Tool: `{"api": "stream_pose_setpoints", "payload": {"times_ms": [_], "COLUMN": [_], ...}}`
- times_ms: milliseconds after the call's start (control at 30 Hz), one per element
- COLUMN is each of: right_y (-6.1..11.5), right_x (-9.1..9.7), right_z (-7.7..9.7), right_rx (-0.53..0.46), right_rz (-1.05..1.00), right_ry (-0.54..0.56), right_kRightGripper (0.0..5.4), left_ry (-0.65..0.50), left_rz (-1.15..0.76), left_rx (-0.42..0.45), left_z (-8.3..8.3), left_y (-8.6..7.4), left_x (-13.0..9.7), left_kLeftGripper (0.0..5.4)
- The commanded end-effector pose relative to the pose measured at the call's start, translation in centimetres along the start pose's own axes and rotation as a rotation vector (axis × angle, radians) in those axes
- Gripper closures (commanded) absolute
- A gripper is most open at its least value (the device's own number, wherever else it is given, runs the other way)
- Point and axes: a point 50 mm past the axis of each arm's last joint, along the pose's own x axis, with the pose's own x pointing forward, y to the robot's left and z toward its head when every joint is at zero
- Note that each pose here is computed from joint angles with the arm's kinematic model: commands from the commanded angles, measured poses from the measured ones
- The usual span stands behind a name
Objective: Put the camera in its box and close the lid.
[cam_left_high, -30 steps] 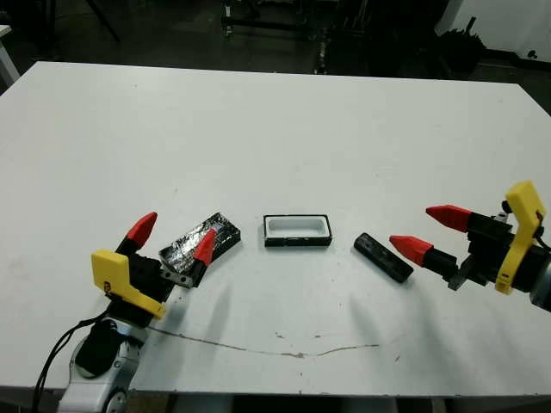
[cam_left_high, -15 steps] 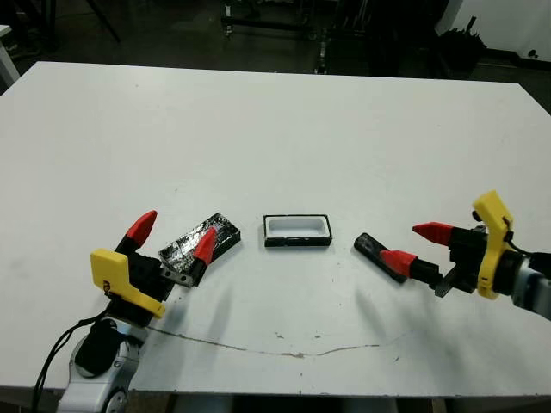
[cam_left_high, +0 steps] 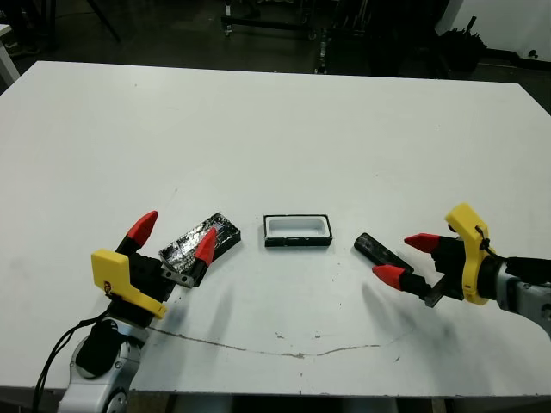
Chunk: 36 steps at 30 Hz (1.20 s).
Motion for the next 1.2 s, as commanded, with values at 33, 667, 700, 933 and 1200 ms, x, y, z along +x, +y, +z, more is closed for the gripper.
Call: {"api": "stream_pose_setpoints", "payload": {"times_ms": [33, 667, 700, 933, 1200], "right_y": [-0.2, 0.7, 0.8, 1.1, 1.1], "right_x": [0.2, 0.9, 0.9, 1.2, 1.2], "right_z": [-0.5, -1.3, -1.4, -1.8, -1.9], "right_rx": [-0.004, 0.027, 0.027, 0.068, 0.097], "right_rz": [-0.017, 0.017, 0.010, -0.021, -0.001], "right_ry": [0.024, 0.042, 0.040, 0.017, 0.030], "right_kRightGripper": [0.00, 0.30, 0.43, 1.37, 2.49], "left_ry": [0.017, 0.024, 0.024, 0.023, 0.020], "left_rz": [0.004, 0.007, 0.006, 0.010, 0.011], "left_rx": [0.009, 0.010, 0.012, 0.007, 0.005], "left_z": [-0.2, -0.3, -0.3, -0.3, -0.3], "left_y": [0.1, 0.1, 0.1, 0.0, 0.0], "left_x": [-0.2, -0.2, -0.2, -0.3, -0.3], "left_kLeftGripper": [0.01, 0.00, 0.00, 0.00, 0.00]}}
